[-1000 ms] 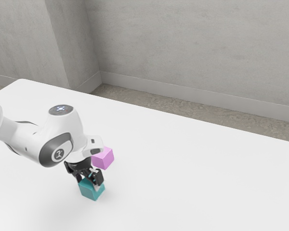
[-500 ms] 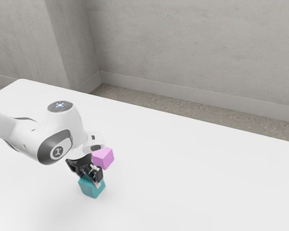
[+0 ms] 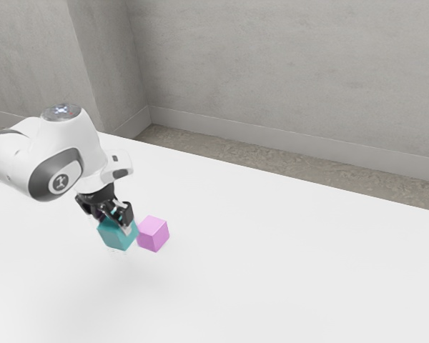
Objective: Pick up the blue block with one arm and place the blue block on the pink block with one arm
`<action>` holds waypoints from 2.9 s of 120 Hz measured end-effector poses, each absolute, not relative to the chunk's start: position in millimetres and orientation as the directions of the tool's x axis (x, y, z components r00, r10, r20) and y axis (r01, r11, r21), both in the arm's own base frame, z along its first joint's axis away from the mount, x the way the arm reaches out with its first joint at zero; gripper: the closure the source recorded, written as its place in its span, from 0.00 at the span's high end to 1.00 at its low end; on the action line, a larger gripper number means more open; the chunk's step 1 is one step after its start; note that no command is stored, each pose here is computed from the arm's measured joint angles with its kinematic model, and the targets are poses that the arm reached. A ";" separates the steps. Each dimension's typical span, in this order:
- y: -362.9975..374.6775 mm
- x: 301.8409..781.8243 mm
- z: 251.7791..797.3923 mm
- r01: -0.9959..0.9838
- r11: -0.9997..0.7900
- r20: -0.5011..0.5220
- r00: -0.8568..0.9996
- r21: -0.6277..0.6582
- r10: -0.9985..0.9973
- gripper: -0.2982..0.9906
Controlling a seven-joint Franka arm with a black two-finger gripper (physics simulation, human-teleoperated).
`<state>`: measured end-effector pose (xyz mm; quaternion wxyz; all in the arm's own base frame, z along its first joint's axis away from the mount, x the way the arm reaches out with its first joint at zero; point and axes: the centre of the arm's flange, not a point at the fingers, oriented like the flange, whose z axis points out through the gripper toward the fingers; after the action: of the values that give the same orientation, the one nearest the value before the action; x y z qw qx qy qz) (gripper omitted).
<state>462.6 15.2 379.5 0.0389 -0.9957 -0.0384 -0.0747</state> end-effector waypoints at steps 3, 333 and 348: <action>16.9 466.0 381.8 0.084 -0.993 0.153 0.986 -0.078 0.071 0.33; -0.2 577.7 361.2 -0.054 -0.991 0.036 0.998 -0.121 -0.059 0.47; -0.2 577.9 360.1 -0.056 -0.991 0.036 0.997 -0.121 -0.061 0.47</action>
<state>577.9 -0.2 360.1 0.0601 -0.9976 0.0294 -0.0197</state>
